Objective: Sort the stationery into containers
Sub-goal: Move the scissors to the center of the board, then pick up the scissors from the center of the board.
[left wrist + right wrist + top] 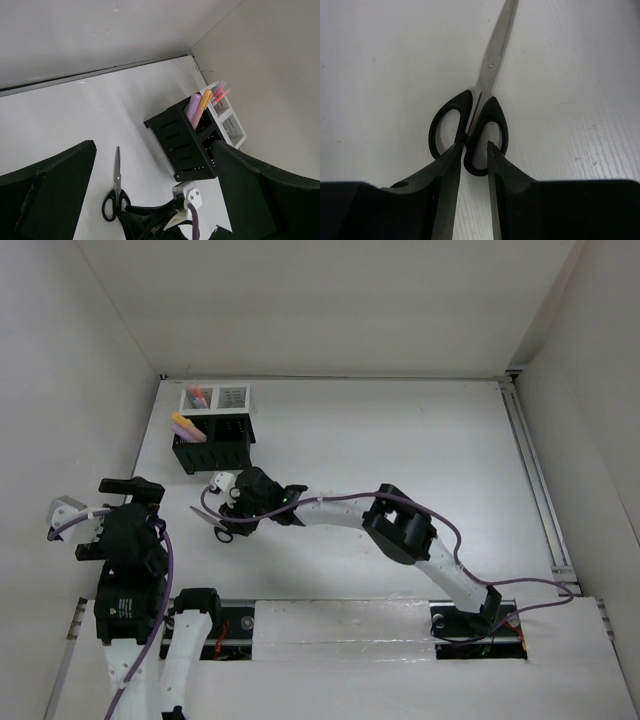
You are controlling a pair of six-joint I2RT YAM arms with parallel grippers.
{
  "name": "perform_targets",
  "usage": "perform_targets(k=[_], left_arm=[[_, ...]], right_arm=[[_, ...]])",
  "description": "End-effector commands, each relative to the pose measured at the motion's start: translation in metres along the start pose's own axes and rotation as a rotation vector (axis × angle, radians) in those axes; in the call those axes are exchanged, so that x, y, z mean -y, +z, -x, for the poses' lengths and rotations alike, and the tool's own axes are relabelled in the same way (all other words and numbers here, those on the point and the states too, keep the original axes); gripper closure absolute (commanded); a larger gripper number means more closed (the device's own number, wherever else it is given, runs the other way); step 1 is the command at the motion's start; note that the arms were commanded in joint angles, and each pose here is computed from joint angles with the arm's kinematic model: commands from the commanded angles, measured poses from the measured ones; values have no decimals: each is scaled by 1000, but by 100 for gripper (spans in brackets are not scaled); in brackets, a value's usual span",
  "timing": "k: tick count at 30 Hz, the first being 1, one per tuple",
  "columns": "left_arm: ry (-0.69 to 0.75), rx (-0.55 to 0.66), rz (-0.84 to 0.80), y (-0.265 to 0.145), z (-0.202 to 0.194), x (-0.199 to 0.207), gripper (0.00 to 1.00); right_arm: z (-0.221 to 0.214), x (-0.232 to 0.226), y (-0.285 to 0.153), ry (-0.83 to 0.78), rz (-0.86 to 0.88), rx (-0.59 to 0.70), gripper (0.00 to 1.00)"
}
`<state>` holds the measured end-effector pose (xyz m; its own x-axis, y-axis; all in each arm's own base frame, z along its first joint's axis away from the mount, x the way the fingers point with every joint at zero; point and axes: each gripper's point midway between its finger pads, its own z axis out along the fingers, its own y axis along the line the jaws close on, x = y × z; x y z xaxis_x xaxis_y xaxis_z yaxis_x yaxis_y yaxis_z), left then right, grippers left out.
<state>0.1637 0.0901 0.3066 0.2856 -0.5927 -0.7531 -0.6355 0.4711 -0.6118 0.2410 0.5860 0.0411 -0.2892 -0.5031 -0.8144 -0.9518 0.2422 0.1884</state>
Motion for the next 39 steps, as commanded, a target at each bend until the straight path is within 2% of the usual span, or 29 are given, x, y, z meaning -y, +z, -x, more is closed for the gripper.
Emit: perform_targets(k=[1, 7, 13, 24, 29, 39], left_arm=[[0, 17, -12, 1, 3, 3, 0], [0, 17, -12, 1, 3, 3, 0], [0, 17, -12, 1, 3, 3, 0], [0, 17, -12, 1, 3, 3, 0], [0, 17, -12, 1, 3, 3, 0], [0, 10, -18, 1, 2, 4, 0]], right_arm=[[39, -17, -15, -18, 25, 92, 66], [47, -16, -14, -21, 17, 102, 64], [52, -25, -25, -18, 47, 115, 55], [72, -34, -47, -25, 60, 171, 55], [70, -12, -47, -10, -31, 171, 55], [47, 6, -24, 2, -62, 116, 56]])
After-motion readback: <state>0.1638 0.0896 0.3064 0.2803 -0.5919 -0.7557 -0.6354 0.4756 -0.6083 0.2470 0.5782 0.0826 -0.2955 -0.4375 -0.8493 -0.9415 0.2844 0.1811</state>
